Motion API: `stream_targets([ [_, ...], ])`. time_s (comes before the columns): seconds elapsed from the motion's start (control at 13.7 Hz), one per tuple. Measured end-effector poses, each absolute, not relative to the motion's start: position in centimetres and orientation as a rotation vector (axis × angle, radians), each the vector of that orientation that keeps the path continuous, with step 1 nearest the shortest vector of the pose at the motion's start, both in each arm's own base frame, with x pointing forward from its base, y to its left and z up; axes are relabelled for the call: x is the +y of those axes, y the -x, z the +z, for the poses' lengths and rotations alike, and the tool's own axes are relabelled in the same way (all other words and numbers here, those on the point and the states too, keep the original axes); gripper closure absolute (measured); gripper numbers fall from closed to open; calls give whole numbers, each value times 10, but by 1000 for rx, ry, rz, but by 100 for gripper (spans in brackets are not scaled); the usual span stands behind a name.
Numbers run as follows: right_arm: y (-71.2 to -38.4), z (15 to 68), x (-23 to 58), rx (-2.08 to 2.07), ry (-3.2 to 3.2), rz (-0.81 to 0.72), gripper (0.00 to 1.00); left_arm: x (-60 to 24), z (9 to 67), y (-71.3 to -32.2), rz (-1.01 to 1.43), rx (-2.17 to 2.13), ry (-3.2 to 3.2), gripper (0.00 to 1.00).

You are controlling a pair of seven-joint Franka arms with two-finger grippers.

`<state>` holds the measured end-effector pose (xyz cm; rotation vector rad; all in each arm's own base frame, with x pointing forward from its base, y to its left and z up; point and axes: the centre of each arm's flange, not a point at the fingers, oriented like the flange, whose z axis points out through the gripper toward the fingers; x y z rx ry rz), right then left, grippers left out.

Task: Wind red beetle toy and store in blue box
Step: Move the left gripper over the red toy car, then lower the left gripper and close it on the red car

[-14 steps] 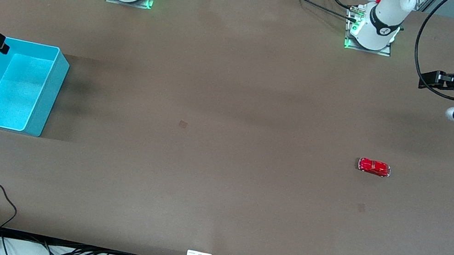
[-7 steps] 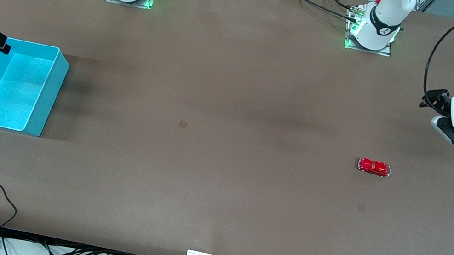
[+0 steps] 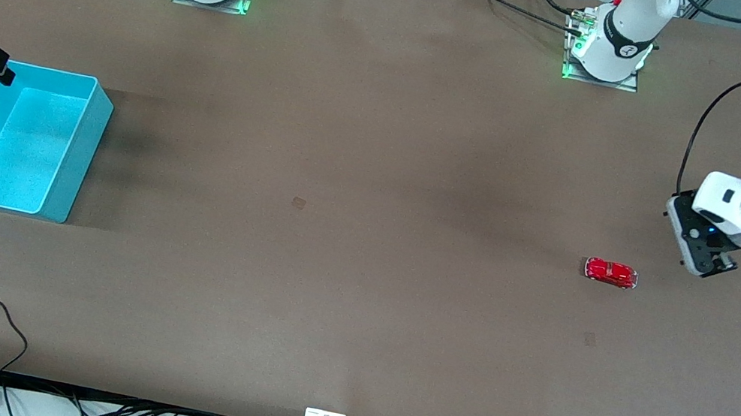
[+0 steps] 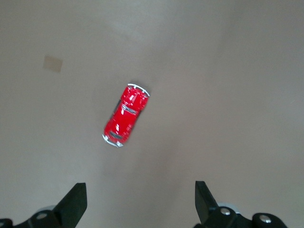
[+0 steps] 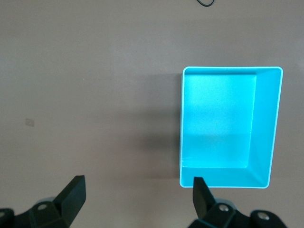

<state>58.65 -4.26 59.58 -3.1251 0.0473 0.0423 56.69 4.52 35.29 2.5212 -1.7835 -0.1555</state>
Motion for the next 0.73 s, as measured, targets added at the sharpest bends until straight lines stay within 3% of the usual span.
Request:
stream_targets([
  [0.44, -587, 596, -44, 51, 3126, 43, 0, 45, 246, -592, -61, -2171, -2242, 0],
  [0.58, -587, 596, -44, 50, 3126, 43, 0, 43, 228, -593, -53, -2236, -2178, 5],
  [0.73, -587, 596, -44, 50, 3126, 42, 0, 41, 217, -592, -62, -2250, -2148, 22],
])
